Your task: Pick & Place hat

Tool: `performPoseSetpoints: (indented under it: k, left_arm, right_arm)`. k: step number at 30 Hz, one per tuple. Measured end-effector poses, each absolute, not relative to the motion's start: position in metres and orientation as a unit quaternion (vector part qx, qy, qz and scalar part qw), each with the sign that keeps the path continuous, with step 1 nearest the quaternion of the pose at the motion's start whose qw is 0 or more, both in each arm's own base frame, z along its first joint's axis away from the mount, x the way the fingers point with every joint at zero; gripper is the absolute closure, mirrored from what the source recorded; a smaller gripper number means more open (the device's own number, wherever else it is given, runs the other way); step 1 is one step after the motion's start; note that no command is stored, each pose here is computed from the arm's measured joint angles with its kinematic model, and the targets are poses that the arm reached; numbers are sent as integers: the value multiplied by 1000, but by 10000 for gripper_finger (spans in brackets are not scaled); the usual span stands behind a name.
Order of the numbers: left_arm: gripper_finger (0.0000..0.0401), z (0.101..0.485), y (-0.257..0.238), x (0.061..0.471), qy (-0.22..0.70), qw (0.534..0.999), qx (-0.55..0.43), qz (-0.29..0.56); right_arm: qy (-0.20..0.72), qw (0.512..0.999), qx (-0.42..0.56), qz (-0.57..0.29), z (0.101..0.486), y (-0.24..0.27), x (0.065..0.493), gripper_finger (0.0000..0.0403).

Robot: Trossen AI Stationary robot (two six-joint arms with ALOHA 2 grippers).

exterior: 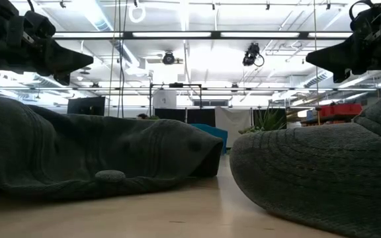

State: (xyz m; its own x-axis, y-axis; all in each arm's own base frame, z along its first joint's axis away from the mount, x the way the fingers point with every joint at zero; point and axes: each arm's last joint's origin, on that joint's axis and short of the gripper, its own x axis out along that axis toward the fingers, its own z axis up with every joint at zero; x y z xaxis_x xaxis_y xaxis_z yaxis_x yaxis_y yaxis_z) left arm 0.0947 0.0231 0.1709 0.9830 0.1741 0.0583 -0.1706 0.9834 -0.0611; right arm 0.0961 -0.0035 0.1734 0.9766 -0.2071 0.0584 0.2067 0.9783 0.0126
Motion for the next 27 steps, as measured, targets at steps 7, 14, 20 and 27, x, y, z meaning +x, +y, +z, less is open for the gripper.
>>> performPoseSetpoints:
  k: [7,14,20,27]
  left_arm:
    - [398,172,23,95,-39,995,-27,85]
    - [398,173,23,95,-45,993,-64,84]
    - [398,174,23,94,-57,985,-145,79]
    - [397,173,23,94,-54,985,-141,80]
  right_arm:
    - [-30,994,3,-104,173,-4,96,347]
    - [-30,994,3,-104,173,-4,96,347]
    - [-30,994,3,-104,173,-4,96,347]
    - [-29,994,2,-104,173,-4,96,347]
